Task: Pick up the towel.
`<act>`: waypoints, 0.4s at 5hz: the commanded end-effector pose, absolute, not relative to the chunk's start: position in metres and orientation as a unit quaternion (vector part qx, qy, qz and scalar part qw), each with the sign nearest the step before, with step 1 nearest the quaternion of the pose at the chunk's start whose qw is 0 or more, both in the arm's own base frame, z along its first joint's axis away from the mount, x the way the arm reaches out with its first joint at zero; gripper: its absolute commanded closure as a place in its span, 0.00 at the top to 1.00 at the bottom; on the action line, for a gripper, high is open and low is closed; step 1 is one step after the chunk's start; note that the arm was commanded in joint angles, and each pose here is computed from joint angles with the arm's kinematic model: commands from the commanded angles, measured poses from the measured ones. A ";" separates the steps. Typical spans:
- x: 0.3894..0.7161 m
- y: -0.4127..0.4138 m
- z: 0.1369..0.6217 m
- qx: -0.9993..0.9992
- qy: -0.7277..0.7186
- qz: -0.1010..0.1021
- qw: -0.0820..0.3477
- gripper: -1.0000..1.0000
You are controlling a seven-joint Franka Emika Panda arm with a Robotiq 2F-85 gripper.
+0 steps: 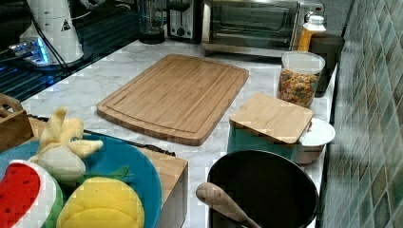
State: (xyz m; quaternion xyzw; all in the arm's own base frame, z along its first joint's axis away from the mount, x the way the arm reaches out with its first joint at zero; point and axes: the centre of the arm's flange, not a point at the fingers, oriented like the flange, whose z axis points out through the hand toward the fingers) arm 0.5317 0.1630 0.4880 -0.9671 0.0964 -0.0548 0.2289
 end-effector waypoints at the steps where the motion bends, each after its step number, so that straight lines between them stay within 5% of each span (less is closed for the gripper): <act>1: 0.508 0.237 0.519 -0.950 -0.050 -0.052 0.303 1.00; 2: 0.507 0.262 0.510 -0.948 -0.087 -0.045 0.302 1.00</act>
